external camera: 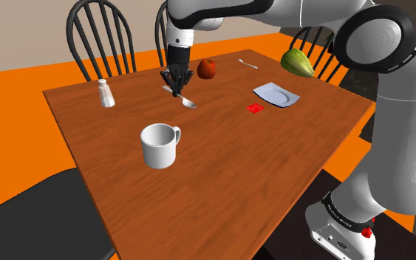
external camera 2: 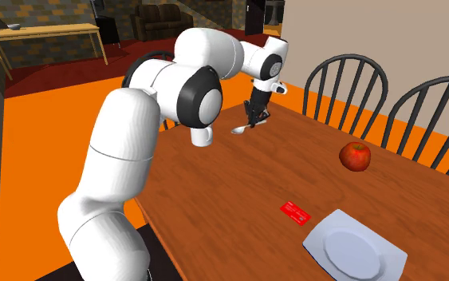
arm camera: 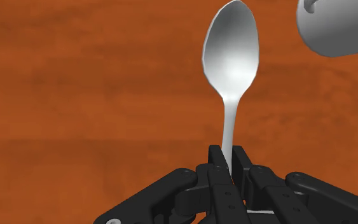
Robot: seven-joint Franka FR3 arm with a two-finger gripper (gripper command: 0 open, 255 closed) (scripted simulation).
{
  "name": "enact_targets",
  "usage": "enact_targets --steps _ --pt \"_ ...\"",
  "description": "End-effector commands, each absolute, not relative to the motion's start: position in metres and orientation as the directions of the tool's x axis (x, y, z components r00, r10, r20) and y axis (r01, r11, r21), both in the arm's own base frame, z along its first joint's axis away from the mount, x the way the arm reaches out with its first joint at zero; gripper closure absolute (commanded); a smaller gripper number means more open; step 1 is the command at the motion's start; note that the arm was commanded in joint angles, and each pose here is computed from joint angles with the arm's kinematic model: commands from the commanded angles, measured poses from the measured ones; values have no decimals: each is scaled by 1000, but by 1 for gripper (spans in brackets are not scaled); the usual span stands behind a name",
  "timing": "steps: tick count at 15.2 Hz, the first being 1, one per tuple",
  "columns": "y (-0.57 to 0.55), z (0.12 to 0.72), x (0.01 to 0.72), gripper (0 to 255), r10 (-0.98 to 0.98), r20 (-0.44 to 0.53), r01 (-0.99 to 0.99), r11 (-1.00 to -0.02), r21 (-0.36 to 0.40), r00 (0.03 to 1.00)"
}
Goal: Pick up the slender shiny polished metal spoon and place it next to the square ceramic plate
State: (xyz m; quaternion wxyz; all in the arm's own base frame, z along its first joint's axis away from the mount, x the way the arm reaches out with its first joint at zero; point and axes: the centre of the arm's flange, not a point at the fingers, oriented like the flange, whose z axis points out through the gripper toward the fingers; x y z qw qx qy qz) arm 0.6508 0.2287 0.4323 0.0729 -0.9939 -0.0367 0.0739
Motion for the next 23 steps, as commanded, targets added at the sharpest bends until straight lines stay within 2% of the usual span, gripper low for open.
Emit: enact_targets --steps 1,23 --pt "211 433 639 255 83 -142 62 -987 -150 986" --pt "-35 434 485 255 83 -142 62 -987 -150 986"
